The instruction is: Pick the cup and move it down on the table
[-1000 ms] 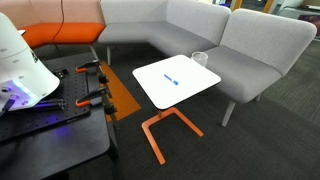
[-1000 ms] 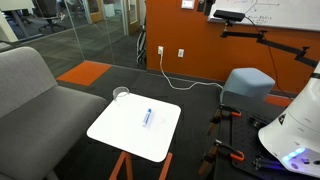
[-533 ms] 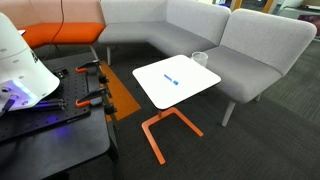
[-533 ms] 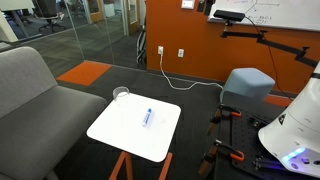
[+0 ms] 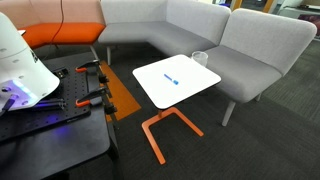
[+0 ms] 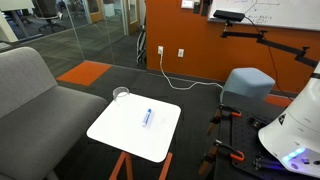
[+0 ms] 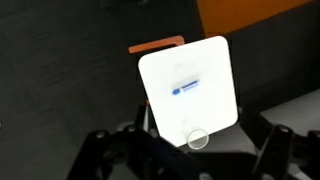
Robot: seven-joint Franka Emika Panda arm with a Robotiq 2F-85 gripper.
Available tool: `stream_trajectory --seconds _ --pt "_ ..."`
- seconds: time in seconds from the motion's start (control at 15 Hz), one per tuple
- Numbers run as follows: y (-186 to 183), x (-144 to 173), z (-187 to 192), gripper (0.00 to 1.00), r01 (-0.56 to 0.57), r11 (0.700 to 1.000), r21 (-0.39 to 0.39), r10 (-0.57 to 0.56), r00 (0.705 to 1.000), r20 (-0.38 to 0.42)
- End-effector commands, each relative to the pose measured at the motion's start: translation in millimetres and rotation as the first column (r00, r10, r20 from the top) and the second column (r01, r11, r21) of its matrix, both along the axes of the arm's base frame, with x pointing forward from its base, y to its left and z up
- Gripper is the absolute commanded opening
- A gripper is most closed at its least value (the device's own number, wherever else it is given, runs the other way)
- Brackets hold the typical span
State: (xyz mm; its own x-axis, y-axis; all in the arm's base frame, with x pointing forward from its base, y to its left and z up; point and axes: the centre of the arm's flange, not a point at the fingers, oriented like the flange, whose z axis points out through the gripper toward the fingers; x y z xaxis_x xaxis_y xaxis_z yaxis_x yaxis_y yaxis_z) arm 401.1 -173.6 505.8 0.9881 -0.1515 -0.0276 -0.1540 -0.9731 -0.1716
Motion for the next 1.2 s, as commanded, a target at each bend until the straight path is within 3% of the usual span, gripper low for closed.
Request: stream_trajectory --seconds 0.0,0.2,0.33,0.67,0.87,1.13 --pt "48 58 -14 1.0 0.055 0.992 -0.114 -0.067 0.992 -0.102" --pt "101 119 -57 1.0 0.101 0.981 -0.164 -0.124 0.983 -0.138" --pt "117 153 -95 1.0 0.117 0.979 -0.166 -0.143 0.978 -0.15" --pt "101 216 -183 1.0 0.161 0.981 -0.11 -0.168 0.984 -0.056" --pt "88 235 -220 1.0 0.178 0.984 -0.03 -0.178 0.984 -0.029" --pt "76 249 -259 1.0 0.215 0.976 -0.028 -0.216 0.976 -0.019"
